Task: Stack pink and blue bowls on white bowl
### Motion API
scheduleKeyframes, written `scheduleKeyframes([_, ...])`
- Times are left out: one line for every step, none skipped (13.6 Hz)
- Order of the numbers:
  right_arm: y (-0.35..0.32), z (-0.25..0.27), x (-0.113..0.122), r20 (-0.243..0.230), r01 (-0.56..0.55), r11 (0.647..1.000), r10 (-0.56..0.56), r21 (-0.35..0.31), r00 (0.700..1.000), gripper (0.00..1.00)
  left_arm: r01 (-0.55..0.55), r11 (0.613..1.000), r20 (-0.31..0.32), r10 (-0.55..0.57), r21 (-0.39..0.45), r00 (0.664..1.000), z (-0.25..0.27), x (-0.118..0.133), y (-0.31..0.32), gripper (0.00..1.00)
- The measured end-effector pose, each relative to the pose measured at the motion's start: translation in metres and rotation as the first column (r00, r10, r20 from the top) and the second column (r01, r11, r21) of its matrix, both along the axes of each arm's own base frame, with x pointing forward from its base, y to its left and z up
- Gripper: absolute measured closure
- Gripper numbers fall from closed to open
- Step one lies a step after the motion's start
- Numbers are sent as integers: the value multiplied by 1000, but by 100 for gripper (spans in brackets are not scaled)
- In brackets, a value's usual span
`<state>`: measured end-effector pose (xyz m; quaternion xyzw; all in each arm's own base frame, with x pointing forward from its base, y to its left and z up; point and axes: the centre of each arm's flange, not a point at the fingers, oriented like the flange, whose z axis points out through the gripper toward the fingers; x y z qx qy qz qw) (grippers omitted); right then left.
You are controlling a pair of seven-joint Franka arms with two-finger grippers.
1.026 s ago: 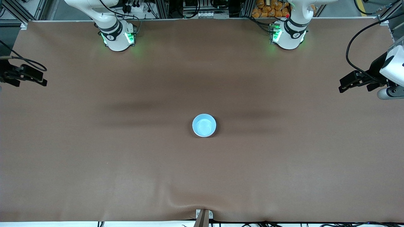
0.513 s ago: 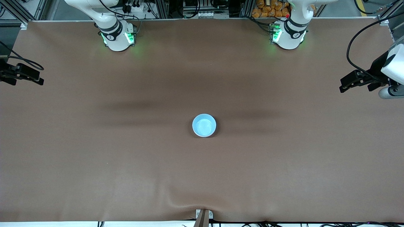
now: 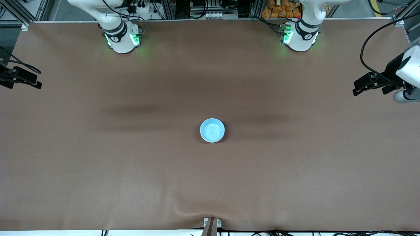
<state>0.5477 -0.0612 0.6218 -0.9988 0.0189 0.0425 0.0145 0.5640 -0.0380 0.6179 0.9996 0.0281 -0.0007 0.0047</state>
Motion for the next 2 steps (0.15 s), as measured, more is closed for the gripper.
scheduleKeyframes([0,0,0,-1,0,1000,0,0,1000,0,0,1000,-1,0,0,1000,0,0,0,0])
scheduleKeyframes([1,-1,0,-1,-1,1000,1,0,1000,0,0,1000,-1,0,0,1000,0,0,0,0])
